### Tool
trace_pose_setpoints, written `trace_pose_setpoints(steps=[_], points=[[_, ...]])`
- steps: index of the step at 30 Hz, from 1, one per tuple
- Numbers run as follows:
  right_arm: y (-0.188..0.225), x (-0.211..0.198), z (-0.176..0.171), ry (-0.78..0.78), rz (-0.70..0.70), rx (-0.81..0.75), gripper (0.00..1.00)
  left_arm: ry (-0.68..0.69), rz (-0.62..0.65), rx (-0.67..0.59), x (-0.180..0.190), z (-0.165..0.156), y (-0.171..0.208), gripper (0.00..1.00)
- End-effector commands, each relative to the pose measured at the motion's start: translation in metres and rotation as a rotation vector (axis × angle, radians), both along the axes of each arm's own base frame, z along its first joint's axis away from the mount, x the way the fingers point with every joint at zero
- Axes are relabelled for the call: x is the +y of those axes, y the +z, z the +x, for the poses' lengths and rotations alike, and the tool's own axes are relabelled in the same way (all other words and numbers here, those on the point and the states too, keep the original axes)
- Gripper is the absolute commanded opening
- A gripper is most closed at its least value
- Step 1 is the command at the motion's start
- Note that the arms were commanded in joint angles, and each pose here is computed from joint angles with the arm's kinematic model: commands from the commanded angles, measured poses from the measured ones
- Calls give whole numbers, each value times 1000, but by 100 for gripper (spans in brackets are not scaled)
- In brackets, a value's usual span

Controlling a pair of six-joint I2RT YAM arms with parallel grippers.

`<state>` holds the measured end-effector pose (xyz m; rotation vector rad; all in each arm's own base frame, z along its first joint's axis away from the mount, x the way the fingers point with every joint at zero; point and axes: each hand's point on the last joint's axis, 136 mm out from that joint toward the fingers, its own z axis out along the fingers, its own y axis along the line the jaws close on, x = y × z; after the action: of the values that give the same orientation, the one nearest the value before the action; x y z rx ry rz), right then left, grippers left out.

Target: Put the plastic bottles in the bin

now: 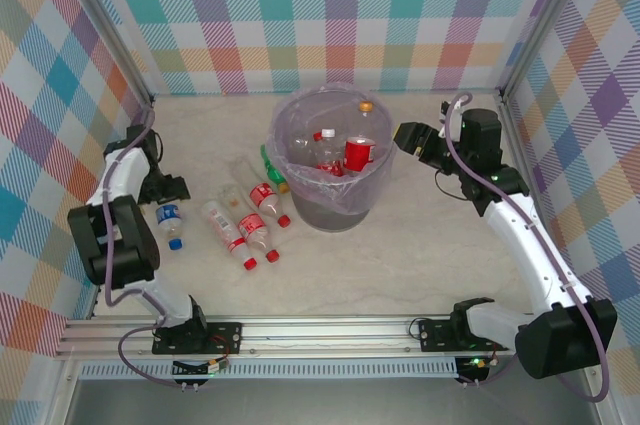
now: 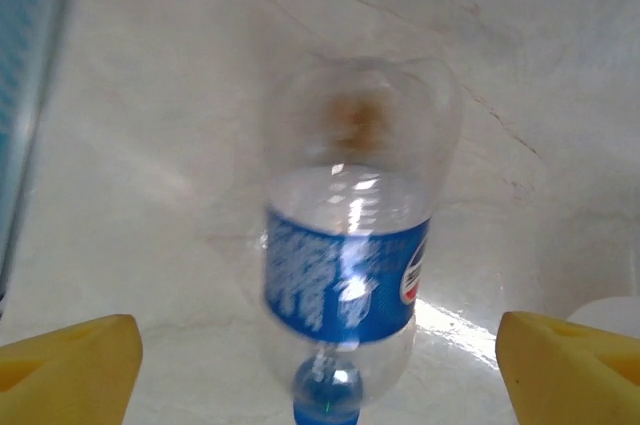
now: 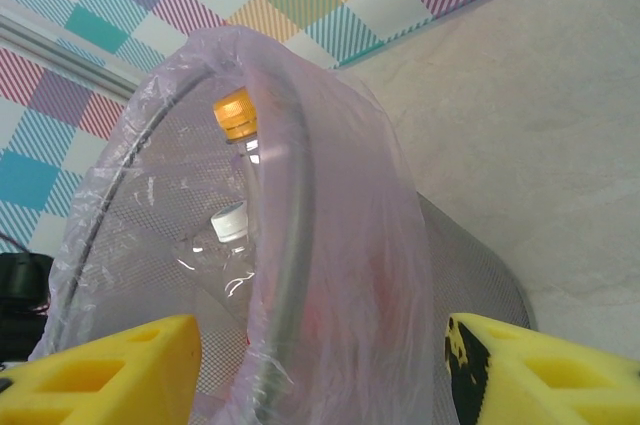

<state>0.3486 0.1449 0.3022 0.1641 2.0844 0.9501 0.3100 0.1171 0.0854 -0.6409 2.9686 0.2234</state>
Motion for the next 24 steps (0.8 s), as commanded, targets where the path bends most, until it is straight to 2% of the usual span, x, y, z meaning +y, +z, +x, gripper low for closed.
trace_pose_setpoints(steps=[1,5,11,17,21,24], points=[[20,6,3,38,-5,-70,67,-74,-43,26,-8,2,-19,96],[21,5,1,35,-11,-75,67,-58,-51,82,-9,-6,-49,97],[29,1,-9,27,-13,-99,67,-4,-34,131,-3,-10,-74,80],[25,-4,-17,10,-26,-92,67,22,38,106,6,-6,-53,61],[21,-3,-18,19,-18,-76,67,49,27,14,-1,2,-28,54],[23,2,-20,50,-4,-65,67,20,7,-68,-21,12,-8,54]])
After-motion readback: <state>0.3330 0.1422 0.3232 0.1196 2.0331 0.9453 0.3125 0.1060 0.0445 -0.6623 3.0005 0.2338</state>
